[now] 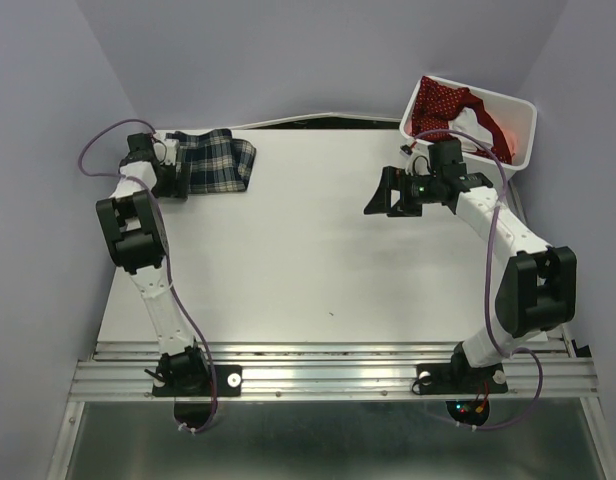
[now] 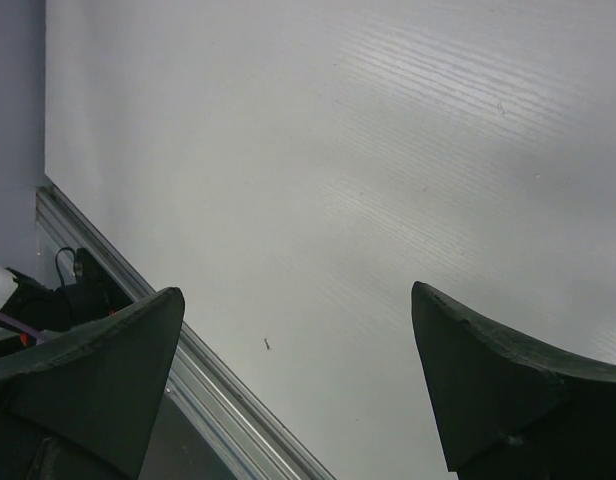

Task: Fold and stack the skirts
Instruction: Neatly place the folded skirt to the corner

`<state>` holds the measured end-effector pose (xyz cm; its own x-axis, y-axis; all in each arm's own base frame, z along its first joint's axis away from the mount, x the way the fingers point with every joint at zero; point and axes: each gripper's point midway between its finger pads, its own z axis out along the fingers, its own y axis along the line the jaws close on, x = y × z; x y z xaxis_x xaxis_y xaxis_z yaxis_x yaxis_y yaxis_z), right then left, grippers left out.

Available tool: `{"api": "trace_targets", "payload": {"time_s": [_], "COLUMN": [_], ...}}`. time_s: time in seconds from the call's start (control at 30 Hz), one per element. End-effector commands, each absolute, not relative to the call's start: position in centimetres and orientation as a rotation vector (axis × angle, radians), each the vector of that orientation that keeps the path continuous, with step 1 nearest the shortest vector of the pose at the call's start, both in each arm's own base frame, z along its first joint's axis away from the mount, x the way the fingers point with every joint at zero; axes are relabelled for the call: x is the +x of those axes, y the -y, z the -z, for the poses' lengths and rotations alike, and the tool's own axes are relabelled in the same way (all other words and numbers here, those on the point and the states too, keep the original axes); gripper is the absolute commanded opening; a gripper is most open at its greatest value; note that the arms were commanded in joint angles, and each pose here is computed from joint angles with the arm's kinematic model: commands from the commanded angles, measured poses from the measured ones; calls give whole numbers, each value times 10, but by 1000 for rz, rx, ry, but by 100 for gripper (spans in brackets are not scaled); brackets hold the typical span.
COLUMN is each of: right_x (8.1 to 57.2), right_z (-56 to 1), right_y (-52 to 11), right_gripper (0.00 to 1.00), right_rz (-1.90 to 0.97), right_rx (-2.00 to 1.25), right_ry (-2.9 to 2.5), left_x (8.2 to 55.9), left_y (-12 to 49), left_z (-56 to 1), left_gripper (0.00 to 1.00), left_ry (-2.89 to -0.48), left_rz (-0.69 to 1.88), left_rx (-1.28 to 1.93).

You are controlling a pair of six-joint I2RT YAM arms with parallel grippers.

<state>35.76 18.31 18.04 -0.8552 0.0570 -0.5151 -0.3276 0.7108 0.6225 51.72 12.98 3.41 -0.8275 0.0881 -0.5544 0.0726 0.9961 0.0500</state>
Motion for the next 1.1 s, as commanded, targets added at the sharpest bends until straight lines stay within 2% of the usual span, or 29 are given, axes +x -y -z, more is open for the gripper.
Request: {"api": "trace_targets", "payload": {"time_s": [0.0,0.2,0.3,0.33,0.4,0.53,0.57,0.63,0.73,0.83,0.87,0.93,0.97,1.07], "right_x": [366,368,373,376,381,398,400,402,401,391,386,377,373,359], "right_z": [-184,-188,-192,-193,-195,-205,-213,-220,-230,-228,-230,-213,-210,-184], "right_y": [-181,-181,-177,-174,-167,-138,-134,-125,-112,-108,-107,-105,-105,-101], "right_gripper": [100,100,100,100,100,100,100,100,100,100,100,100,100,100], "right_rz": [-989,-981,-928,-900,-826,-568,-534,-468,-374,-362,-364,-362,-361,-347], "right_rx": [-226,-241,-271,-278,-291,-292,-286,-277,-253,-243,-244,-246,-249,-259], "right_ry": [-2377,-2365,-2342,-2335,-2322,-2271,-2243,-2213,-2172,-2170,-2158,-2193,-2195,-2249], "left_x": [537,521,500,494,475,447,437,427,400,397,395,390,382,366], "left_y": [-130,-122,-122,-123,-120,-112,-107,-96,-49,-26,12,43,74,109], "left_z": [-55,-77,-109,-145,-161,-242,-280,-316,-370,-376,-368,-354,-326,-280], "left_gripper": [96,96,98,98,98,98,98,98,98,99,99,99,99,99], "left_ry": [-2489,-2465,-2418,-2348,-2321,-2161,-2071,-1968,-1825,-1835,-1867,-1884,-1927,-1981], "left_rz": [-18,1,-61,-109,-147,-261,-268,-205,-7,23,59,43,101,209], "left_rx": [117,124,122,146,162,164,155,62,157,133,214,291,373,479]}}
